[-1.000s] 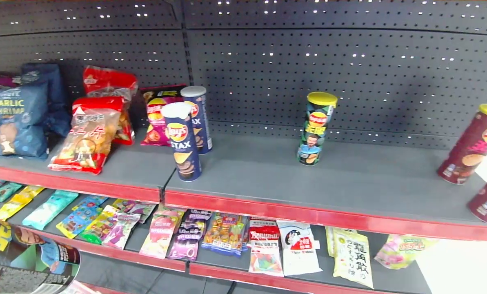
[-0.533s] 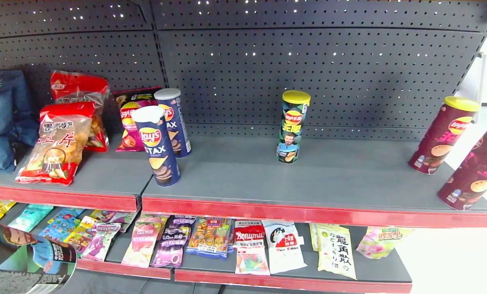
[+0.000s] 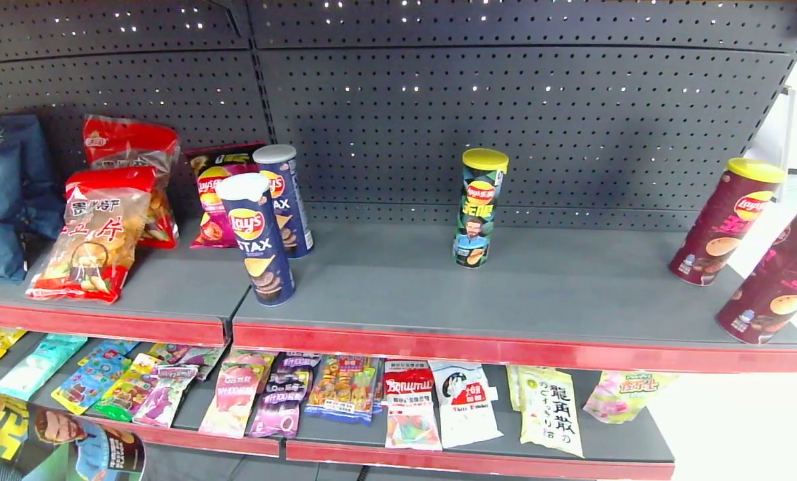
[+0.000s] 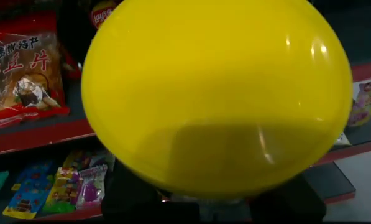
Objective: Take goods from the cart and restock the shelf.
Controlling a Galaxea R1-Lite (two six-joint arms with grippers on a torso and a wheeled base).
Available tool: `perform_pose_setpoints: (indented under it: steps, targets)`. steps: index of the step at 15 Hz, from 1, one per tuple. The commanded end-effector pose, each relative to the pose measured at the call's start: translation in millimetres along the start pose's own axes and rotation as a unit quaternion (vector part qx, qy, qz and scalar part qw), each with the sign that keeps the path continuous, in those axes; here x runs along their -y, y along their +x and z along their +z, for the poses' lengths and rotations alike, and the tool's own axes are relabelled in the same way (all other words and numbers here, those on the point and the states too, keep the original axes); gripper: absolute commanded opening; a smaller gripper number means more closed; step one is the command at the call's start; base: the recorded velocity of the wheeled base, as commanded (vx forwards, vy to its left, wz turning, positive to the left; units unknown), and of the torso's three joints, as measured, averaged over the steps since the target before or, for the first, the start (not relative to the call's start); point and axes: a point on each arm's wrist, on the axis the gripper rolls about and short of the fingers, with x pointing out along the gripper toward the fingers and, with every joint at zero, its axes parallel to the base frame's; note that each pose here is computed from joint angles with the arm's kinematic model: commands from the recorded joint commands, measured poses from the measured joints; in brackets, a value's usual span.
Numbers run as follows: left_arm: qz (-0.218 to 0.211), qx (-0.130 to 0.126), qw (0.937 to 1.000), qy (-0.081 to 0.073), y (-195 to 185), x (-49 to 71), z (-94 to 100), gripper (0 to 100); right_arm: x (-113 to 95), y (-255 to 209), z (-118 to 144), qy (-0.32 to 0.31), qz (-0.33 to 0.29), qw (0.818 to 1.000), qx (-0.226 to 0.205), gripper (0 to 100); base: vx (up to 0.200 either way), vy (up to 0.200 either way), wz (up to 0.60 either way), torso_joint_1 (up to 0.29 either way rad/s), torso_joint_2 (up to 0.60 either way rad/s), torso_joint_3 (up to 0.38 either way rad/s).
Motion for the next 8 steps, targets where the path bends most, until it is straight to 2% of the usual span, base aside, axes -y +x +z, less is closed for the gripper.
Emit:
perform_pose_setpoints:
  steps: [1,2,4,6,8]
  targets:
    - [-0.001,-0.025,0.9997,0.004,10,-3.2,0.9,0,-2,74,70,-0.048,0.14,0.982,-0.117,100,0.0,0.0,0.0,0.0,0.0,0.0]
    - [0.003,-0.035,0.9994,0.005,14,-4.4,0.6,0,-4,110,79,-0.048,0.149,0.98,-0.12,100,0.0,0.0,0.0,0.0,0.0,0.0]
    - [0.003,-0.045,0.999,0.004,20,-6.3,3.5,0,-23,179,82,-0.053,0.199,0.975,-0.087,100,0.0,0.0,0.0,0.0,0.0,0.0]
    - [0.003,-0.047,0.9989,0.0,21,-6.9,4.8,0,-45,231,63,-0.046,0.229,0.966,-0.113,100,0.0,0.0,0.0,0.0,0.0,0.0]
    - [0.005,-0.049,0.9988,-0.001,21,-6.8,3.4,0,-58,275,58,-0.047,0.235,0.964,-0.113,100,0.0,0.0,0.0,0.0,0.0,0.0]
